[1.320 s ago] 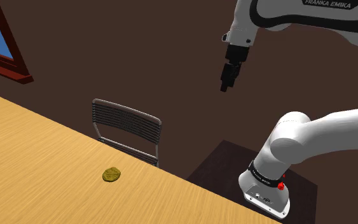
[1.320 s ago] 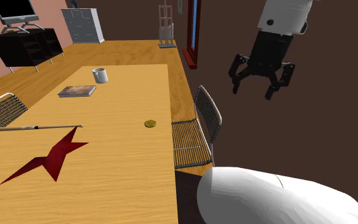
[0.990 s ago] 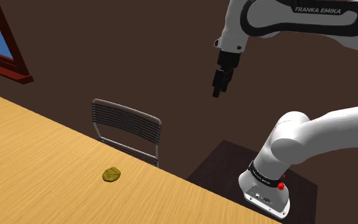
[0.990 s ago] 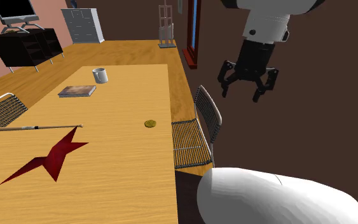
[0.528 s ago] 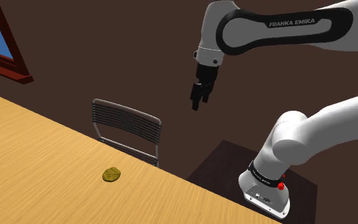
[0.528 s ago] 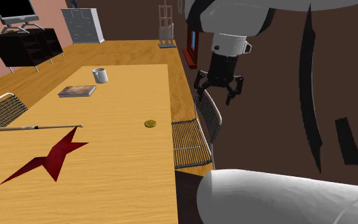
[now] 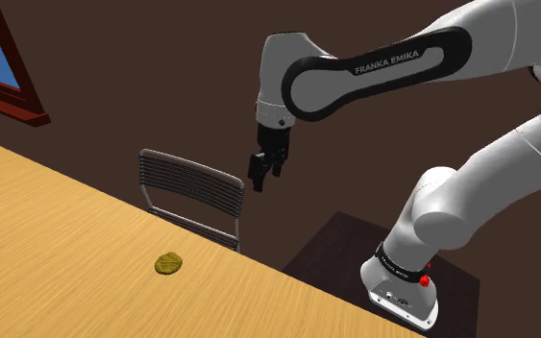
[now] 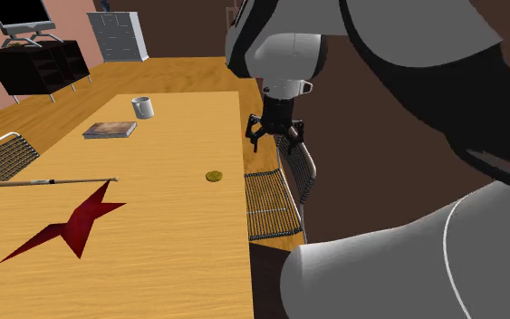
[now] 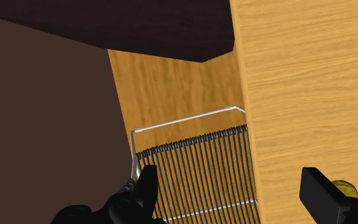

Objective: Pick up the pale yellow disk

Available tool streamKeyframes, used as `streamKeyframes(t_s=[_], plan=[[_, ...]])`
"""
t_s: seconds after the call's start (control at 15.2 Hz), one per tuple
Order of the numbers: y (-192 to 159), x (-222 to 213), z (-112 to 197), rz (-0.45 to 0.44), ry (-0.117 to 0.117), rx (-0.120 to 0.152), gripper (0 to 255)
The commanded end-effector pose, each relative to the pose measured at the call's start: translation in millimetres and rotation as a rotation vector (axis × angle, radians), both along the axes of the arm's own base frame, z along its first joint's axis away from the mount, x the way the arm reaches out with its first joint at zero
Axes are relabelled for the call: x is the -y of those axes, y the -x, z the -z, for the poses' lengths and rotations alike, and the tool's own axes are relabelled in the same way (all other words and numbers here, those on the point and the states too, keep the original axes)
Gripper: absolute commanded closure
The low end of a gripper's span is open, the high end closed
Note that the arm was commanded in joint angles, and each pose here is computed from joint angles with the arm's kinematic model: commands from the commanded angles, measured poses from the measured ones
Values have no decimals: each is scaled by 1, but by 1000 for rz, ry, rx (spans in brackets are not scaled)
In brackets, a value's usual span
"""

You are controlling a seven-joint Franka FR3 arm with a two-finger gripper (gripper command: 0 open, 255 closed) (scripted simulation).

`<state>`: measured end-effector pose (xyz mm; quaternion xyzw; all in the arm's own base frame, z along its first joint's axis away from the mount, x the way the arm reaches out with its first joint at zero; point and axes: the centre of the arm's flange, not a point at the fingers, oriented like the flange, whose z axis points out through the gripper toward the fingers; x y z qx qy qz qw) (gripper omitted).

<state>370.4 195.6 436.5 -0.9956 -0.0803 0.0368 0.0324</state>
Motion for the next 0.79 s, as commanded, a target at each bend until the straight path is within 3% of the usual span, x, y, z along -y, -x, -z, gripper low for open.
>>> streamKeyframes(t_s=[0.0, 0.73], plan=[[-9, -20, 13, -6, 4, 3, 0], [-56, -136, 92, -39, 31, 17, 0]])
